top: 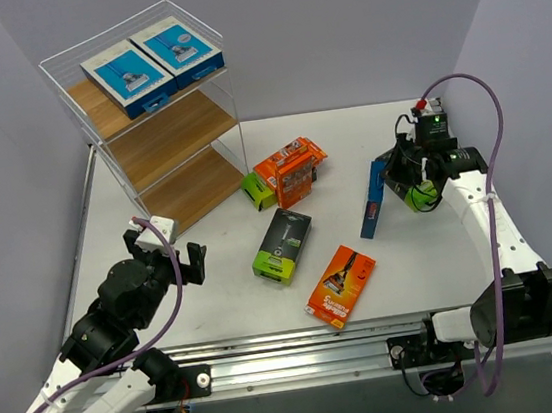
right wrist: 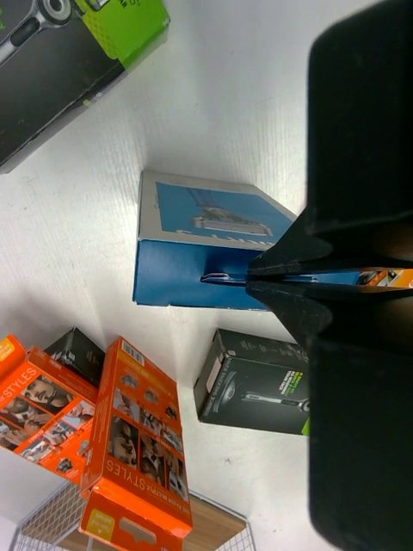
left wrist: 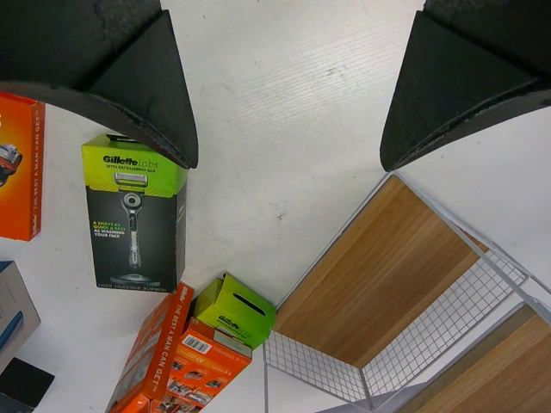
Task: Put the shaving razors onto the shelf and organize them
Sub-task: Grab a shaving razor with the right arm
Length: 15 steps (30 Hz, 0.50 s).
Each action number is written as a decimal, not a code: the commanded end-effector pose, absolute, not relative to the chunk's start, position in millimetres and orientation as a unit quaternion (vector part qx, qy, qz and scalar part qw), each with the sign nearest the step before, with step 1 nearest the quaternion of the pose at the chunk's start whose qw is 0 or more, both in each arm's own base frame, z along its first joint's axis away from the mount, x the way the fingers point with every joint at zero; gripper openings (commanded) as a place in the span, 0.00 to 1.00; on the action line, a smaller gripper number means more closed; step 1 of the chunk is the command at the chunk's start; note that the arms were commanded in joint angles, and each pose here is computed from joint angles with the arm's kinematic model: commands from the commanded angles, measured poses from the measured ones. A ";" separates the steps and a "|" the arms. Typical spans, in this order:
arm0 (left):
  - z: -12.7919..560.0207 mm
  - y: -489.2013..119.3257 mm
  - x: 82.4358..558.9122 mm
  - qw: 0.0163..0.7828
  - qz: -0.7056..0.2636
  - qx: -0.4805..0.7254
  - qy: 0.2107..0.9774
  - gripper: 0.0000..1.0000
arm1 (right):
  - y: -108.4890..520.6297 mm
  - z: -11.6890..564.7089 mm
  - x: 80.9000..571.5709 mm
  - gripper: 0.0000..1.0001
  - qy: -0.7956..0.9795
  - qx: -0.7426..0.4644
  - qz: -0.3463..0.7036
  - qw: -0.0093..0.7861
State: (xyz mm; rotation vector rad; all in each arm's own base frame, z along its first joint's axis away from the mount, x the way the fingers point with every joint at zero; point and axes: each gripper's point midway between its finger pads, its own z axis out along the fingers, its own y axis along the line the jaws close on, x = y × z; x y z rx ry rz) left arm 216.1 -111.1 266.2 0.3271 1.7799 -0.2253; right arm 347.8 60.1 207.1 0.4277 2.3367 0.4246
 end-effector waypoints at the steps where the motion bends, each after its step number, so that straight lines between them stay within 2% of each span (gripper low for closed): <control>1: 281.2 -114.2 219.9 0.632 -0.112 0.127 0.756 0.96 | 52.8 205.7 341.7 0.00 0.915 0.161 0.136 0.343; 5: 280.9 -114.2 220.1 0.632 -0.111 0.127 0.757 0.96 | 63.8 215.5 344.3 0.00 0.909 0.147 0.168 0.353; 9: 281.4 -112.8 220.9 0.632 -0.108 0.124 0.757 0.96 | 107.2 255.9 350.4 0.00 0.872 0.072 0.292 0.386; 15: 286.2 -107.8 219.2 0.640 -0.106 0.116 0.752 0.96 | 139.7 305.5 346.6 0.00 0.824 -0.016 0.375 0.425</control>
